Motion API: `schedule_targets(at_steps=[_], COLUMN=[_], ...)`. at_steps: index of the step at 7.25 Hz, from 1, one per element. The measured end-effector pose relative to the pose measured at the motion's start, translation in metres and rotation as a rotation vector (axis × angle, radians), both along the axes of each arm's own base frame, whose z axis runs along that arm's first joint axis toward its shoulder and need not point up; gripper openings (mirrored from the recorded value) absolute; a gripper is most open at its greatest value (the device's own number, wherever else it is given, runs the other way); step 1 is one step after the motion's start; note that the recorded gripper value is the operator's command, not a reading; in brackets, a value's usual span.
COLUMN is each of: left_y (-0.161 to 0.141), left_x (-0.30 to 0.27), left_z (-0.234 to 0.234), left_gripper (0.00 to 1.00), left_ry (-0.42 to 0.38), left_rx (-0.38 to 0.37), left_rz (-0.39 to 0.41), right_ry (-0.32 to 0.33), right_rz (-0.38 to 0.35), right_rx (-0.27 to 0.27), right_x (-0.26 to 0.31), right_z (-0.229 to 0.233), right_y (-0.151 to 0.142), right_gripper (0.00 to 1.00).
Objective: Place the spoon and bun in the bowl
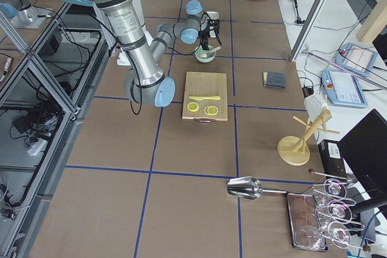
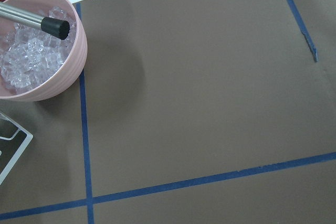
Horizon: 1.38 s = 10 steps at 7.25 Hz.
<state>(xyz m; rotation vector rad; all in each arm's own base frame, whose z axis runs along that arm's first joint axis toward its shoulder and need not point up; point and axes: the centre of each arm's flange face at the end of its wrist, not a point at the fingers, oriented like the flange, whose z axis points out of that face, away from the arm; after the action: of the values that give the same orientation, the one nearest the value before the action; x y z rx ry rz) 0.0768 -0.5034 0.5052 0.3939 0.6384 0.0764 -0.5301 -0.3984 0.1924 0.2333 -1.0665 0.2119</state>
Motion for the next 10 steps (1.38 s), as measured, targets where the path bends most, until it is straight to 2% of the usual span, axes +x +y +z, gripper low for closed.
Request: schedule_targets(at_steps=[2,5,6,8,10], left_y=[0.001,-0.002,-0.007,-0.014,-0.011], left_x=[-0.002,-0.046,-0.074,-0.112,-0.123], left_z=[0.019,0.051,0.053,0.069,0.095], left_gripper=[1.0,1.0,1.0,1.0,1.0], left_ry=[0.027,0.026,0.01,0.007,0.071], left_rx=[-0.046,-0.111,-0.137,-0.187,-0.234], left_rz=[0.036,0.131,0.147,0.175,0.196], right_ry=[0.079,0.288,0.32,0.327,0.325], right_rz=[0.002,-0.093,-0.135,-0.204,-0.273], right_rx=[-0.022,0.019,0.024,0.022,0.044], right_x=[0.027,0.11,0.142,0.208,0.284], right_z=[-0.007,0.006,0.024,0.059,0.103], right_y=[-0.006,-0.038,-0.053,-0.076,-0.1], right_gripper=[1.0,1.0,1.0,1.0,1.0])
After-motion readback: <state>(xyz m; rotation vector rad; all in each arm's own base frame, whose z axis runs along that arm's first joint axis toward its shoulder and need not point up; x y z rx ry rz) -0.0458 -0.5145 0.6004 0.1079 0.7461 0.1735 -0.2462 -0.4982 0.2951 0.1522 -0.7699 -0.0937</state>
